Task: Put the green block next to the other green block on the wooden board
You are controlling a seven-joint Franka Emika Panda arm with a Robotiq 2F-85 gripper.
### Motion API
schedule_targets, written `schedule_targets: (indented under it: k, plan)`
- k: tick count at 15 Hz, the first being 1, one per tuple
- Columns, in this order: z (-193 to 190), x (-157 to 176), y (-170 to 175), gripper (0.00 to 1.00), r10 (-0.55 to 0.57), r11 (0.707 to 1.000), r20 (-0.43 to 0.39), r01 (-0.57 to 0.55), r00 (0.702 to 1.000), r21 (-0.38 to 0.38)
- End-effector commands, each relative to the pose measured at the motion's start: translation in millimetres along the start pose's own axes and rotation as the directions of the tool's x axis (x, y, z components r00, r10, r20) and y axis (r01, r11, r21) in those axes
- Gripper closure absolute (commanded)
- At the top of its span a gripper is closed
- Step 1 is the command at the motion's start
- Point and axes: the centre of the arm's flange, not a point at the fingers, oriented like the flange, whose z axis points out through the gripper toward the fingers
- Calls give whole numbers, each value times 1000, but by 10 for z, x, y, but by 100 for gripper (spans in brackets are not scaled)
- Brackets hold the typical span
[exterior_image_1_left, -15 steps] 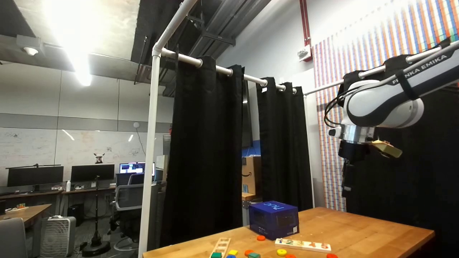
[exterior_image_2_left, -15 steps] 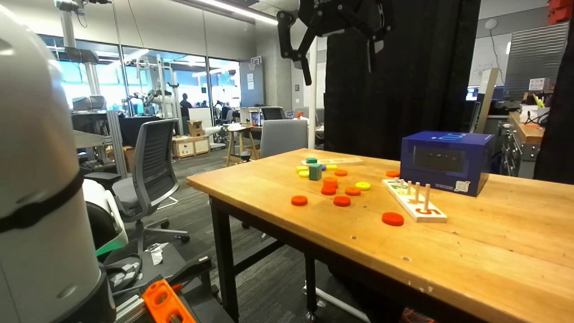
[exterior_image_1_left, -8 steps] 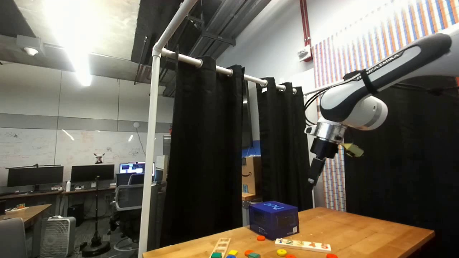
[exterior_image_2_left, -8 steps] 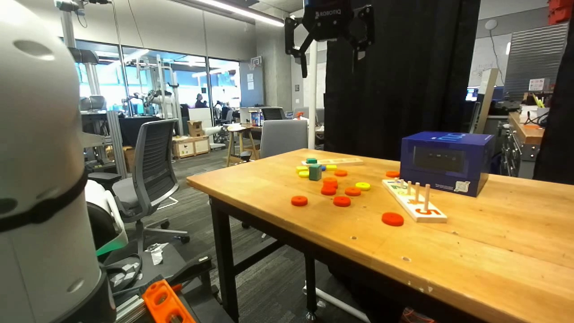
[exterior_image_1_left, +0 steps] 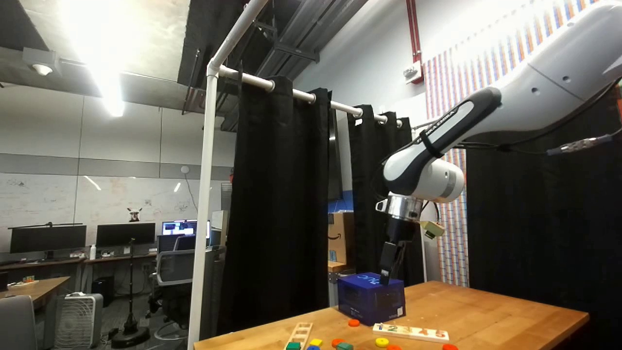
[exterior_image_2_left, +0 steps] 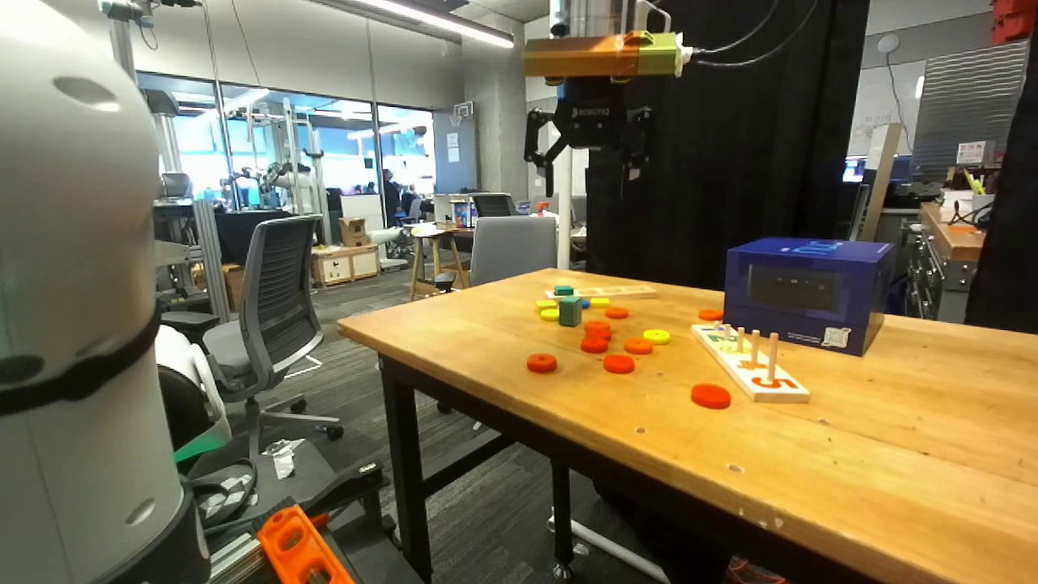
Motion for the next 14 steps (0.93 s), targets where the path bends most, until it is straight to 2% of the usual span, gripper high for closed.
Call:
schedule_targets:
  k: [1,8,14]
  plan:
    - [356,374,285,0,16,1000,65,-16,998,-12]
    - [966,699,599,0,49,998,143,-53,989,25]
    - [1242,904,567,0,68,993,154,-82,986,81]
